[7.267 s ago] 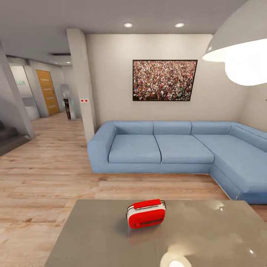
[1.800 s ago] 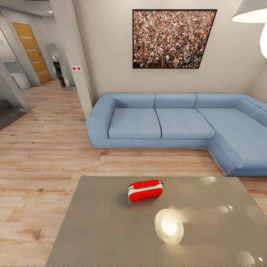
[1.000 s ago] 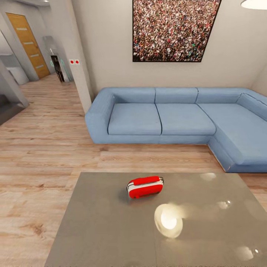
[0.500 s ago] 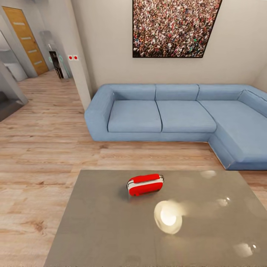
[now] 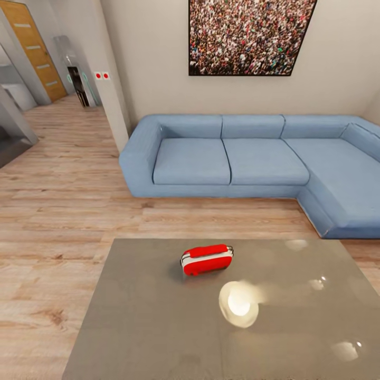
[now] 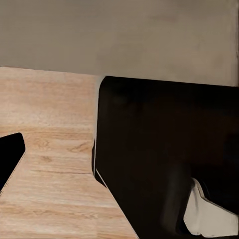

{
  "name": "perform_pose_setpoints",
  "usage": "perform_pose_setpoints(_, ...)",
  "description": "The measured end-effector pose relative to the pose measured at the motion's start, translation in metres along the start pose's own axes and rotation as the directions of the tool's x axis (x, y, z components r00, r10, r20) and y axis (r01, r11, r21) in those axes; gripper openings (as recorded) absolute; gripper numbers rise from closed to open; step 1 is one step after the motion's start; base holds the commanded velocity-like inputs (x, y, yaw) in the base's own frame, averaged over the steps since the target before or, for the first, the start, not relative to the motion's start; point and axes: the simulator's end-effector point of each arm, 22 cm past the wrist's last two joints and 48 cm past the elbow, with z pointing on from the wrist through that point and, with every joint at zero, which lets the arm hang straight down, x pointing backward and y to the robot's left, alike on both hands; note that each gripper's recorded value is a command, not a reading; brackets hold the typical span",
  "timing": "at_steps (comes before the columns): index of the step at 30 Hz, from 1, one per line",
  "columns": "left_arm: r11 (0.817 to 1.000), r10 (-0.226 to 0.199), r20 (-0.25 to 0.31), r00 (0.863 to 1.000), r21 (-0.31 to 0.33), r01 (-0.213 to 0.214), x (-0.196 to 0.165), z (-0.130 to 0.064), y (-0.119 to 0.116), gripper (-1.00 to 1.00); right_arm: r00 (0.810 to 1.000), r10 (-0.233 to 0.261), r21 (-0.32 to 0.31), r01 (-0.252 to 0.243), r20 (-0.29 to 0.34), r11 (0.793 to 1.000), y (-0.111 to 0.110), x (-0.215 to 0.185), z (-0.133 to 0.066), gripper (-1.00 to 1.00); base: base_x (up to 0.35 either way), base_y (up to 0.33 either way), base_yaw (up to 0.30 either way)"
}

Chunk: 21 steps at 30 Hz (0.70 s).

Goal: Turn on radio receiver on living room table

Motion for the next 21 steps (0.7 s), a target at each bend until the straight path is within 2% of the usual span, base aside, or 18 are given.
perform_pose_setpoints(5, 1.000, 0.006, 0.059, 0.998, 0.005, -0.006, -0.037, -0.007, -0.003, 1.00, 0.998, -0.015, 0.017, 0.015, 0.056, 1.000, -0.008, -0.044, -0.002, 1.00, 0.000, 0.000, 0.000)
perform_pose_setpoints(12, 1.000, 0.016, 0.110, 0.994, 0.014, -0.018, -0.085, -0.024, -0.008, 1.00, 0.989, -0.080, 0.060, 0.072, 0.128, 0.996, -0.021, -0.103, -0.005, 1.00, 0.000, 0.000, 0.000)
perform_pose_setpoints(16, 1.000, 0.019, 0.134, 0.991, 0.018, -0.022, -0.106, -0.034, -0.011, 1.00, 0.983, -0.085, 0.068, 0.074, 0.162, 0.995, -0.025, -0.134, -0.007, 1.00, 0.000, 0.000, 0.000)
perform_pose_setpoints(21, 0.999, 0.022, 0.192, 0.981, 0.026, -0.027, -0.138, -0.049, -0.016, 1.00, 0.976, -0.081, 0.070, 0.068, 0.204, 0.995, -0.028, -0.169, -0.011, 1.00, 0.000, 0.000, 0.000)
